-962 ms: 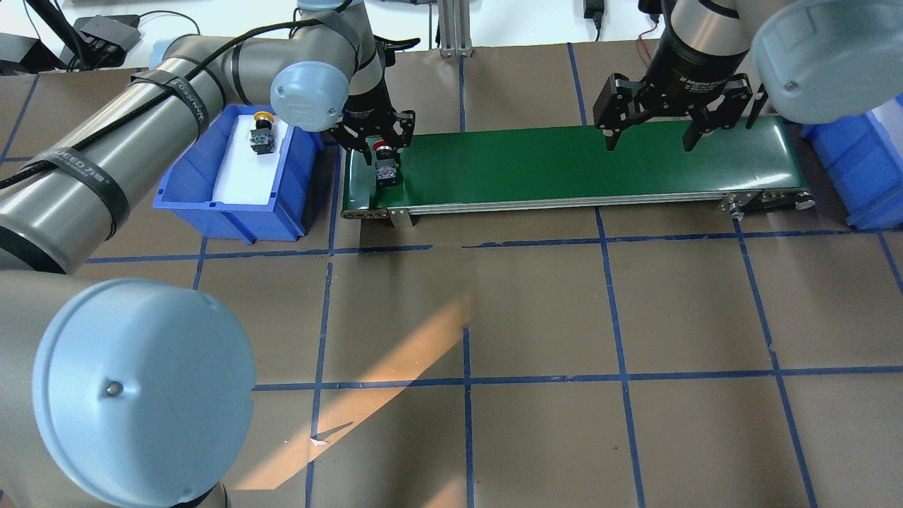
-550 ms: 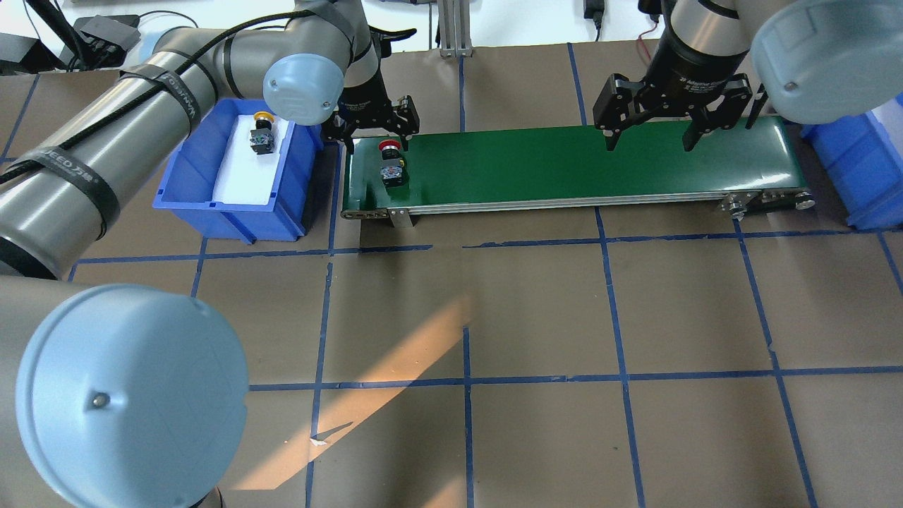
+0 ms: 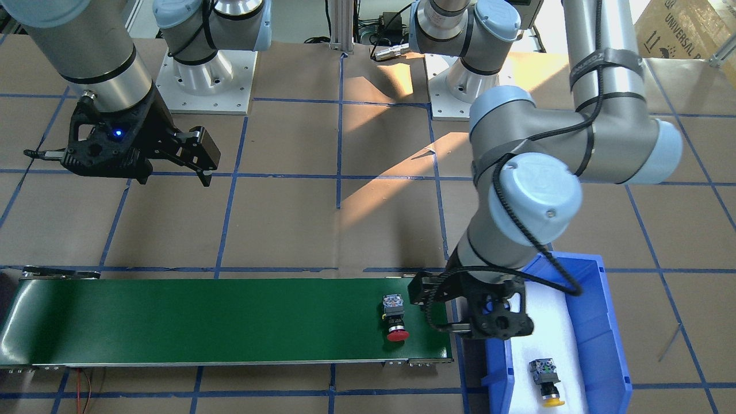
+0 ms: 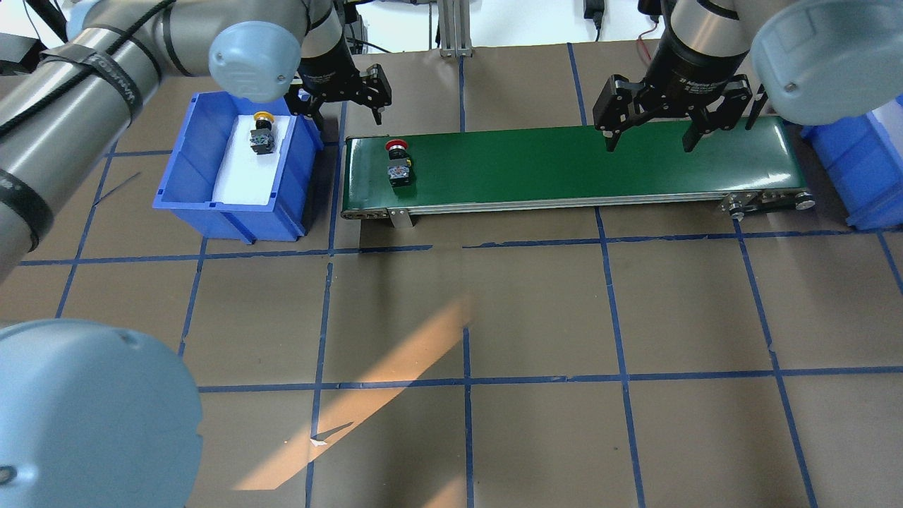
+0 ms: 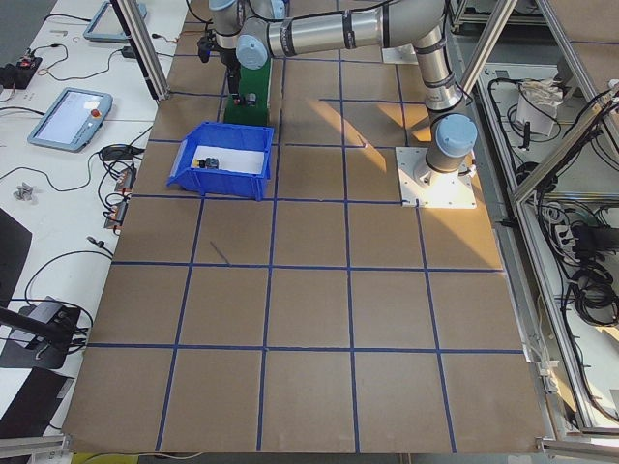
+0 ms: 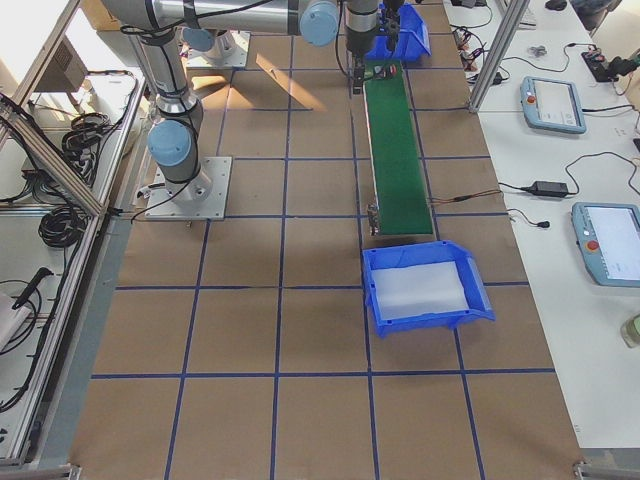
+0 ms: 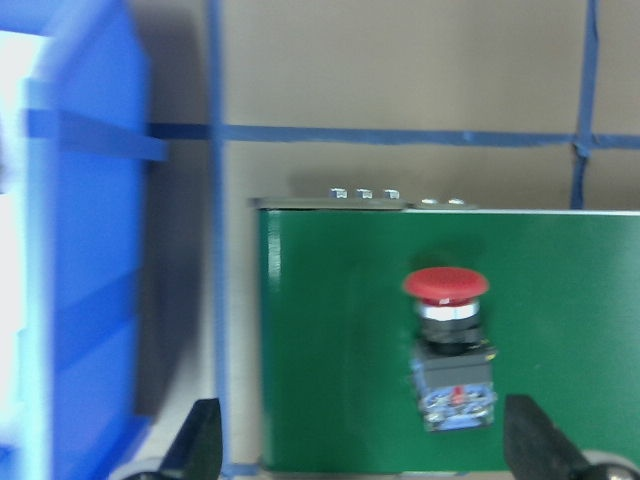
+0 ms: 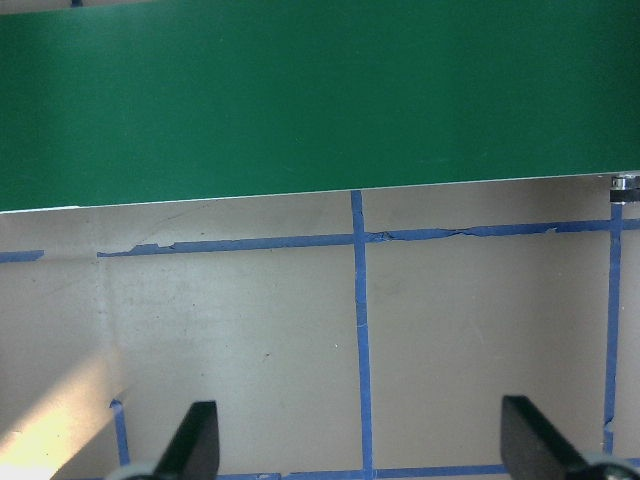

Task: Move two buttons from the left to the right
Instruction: 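Move the left gripper back into the blue bin over the yellow-capped button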

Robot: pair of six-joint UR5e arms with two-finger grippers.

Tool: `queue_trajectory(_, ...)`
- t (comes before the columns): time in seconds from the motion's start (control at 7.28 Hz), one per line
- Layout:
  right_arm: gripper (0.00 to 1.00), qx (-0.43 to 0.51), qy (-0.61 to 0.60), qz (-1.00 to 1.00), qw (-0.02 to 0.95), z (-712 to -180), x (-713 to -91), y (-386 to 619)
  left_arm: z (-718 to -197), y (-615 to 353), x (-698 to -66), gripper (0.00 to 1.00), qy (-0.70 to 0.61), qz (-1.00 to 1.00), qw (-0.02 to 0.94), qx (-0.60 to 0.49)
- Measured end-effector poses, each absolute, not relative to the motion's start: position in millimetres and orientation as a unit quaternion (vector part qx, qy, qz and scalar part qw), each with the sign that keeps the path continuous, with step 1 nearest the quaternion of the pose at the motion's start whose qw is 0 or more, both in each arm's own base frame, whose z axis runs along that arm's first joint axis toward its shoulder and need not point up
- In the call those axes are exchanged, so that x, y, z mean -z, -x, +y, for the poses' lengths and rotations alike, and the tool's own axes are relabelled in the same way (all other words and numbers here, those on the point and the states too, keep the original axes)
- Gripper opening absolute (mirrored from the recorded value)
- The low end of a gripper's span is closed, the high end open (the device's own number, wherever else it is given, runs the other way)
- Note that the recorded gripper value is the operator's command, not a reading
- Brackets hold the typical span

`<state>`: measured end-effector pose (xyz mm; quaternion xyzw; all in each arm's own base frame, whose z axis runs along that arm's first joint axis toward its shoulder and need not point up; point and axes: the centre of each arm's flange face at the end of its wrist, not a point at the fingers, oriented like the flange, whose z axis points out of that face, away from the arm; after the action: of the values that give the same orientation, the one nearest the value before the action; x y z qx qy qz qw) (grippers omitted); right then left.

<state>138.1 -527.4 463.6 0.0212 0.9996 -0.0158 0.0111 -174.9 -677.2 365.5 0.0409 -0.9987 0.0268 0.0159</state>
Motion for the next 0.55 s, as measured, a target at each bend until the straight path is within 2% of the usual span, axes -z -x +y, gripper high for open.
queue_trajectory(0.27, 1.00, 0.016, -0.021, 1.000, 0.011, -527.2, -463.8, -138.1, -677.6, 94.1, -398.9, 1.00, -0.102, -0.994, 0.014, -0.044)
queue_trajectory(0.55, 1.00, 0.015, -0.022, 1.000, 0.011, -527.3, -463.1, -138.1, -694.7, 38.4, -379.9, 1.00, -0.129, -0.990, 0.012, -0.046)
